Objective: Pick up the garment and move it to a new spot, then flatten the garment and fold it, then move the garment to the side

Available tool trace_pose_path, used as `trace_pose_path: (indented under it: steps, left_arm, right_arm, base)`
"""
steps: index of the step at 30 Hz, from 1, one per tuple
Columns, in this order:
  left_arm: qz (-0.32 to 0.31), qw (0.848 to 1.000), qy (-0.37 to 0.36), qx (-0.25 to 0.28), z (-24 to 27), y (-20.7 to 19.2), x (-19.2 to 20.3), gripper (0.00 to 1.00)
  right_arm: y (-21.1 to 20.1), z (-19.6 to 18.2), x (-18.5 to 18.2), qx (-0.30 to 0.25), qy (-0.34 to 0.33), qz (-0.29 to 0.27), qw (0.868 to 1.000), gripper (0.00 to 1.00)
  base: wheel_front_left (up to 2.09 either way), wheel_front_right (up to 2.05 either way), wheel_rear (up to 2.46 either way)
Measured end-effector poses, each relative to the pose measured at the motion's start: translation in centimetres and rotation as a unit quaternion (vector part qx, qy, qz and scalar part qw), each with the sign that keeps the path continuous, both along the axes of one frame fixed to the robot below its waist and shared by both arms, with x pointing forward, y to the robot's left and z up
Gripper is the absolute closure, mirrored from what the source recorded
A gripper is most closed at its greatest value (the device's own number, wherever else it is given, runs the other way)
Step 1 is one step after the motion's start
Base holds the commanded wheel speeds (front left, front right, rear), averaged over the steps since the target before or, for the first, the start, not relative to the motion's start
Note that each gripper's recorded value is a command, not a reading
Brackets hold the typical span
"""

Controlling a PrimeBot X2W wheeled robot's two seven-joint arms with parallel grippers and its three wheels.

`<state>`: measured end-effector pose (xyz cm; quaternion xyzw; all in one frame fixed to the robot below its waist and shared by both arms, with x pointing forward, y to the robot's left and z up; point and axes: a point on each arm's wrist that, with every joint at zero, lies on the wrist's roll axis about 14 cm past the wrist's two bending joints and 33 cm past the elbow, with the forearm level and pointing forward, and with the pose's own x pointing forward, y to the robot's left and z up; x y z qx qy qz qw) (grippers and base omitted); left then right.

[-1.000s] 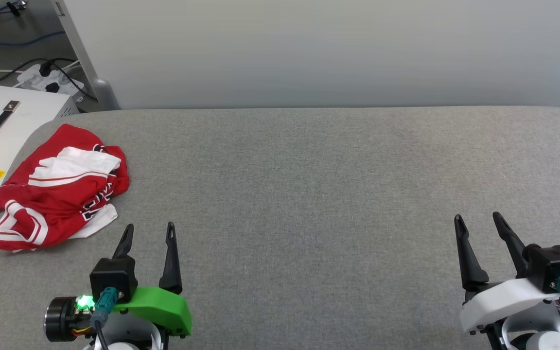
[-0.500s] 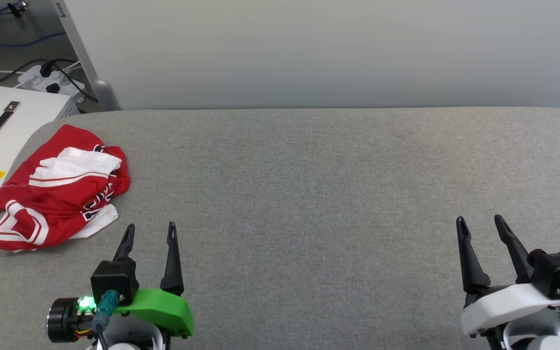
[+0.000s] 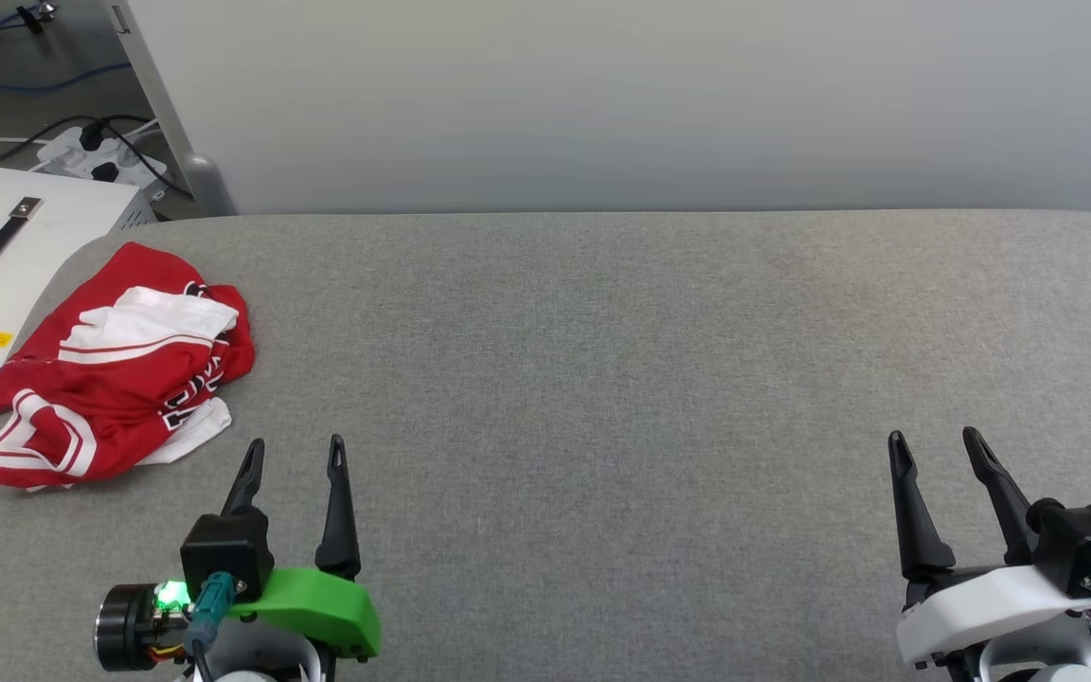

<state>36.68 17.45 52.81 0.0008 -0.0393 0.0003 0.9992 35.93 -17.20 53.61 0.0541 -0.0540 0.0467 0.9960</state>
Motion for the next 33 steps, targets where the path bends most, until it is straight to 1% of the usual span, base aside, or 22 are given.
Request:
trace_pose_path:
  steps: [33]
  left_arm:
    - [0.002,1.0,-0.01,-0.013,-0.63,-0.09,-0.19,0.0]
  right_arm:
    - [-0.43,-0.28,-0.59,0.009,-0.015,-0.008,1.0,0.0]
  base:
    - [0.0,0.0,0.0]
